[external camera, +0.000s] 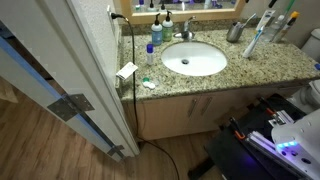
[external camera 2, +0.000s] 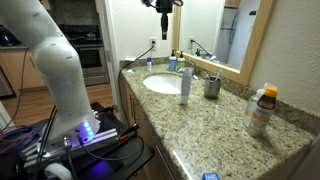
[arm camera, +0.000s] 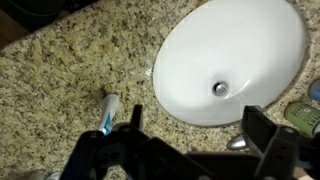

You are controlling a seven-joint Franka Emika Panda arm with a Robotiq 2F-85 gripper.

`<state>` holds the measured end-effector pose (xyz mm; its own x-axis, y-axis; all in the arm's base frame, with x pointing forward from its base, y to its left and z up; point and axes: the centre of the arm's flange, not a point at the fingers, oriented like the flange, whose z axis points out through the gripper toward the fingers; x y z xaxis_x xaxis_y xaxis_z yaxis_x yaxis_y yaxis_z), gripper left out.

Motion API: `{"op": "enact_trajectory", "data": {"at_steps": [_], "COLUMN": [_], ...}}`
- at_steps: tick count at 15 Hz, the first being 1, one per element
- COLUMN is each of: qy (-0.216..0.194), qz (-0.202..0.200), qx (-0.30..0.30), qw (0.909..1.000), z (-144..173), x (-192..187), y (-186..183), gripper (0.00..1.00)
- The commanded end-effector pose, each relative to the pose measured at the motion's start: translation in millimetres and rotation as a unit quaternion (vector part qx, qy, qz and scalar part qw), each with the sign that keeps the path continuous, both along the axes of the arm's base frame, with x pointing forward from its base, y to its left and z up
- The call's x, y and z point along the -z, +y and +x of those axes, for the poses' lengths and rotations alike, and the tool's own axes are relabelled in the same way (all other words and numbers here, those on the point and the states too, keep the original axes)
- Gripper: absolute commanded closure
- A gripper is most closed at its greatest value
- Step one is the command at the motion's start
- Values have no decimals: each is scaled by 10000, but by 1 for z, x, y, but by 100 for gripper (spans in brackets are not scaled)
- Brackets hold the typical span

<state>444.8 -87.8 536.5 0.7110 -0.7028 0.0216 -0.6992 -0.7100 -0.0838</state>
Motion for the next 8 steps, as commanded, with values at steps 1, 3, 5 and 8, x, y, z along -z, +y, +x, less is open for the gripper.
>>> {"op": "enact_trajectory", "data": {"at_steps": [1, 3, 5, 8], "qy": [36, 72, 415, 815], "qz": [87, 133, -181, -180], "qx": [14, 17, -84, -917], "qw": [10000, 9999, 9989, 9923], "z": [8, 18, 35, 92], "x": [-8, -16, 0, 30], "y": [-6, -10, -4, 1], "gripper": [0, 0, 0, 0]}}
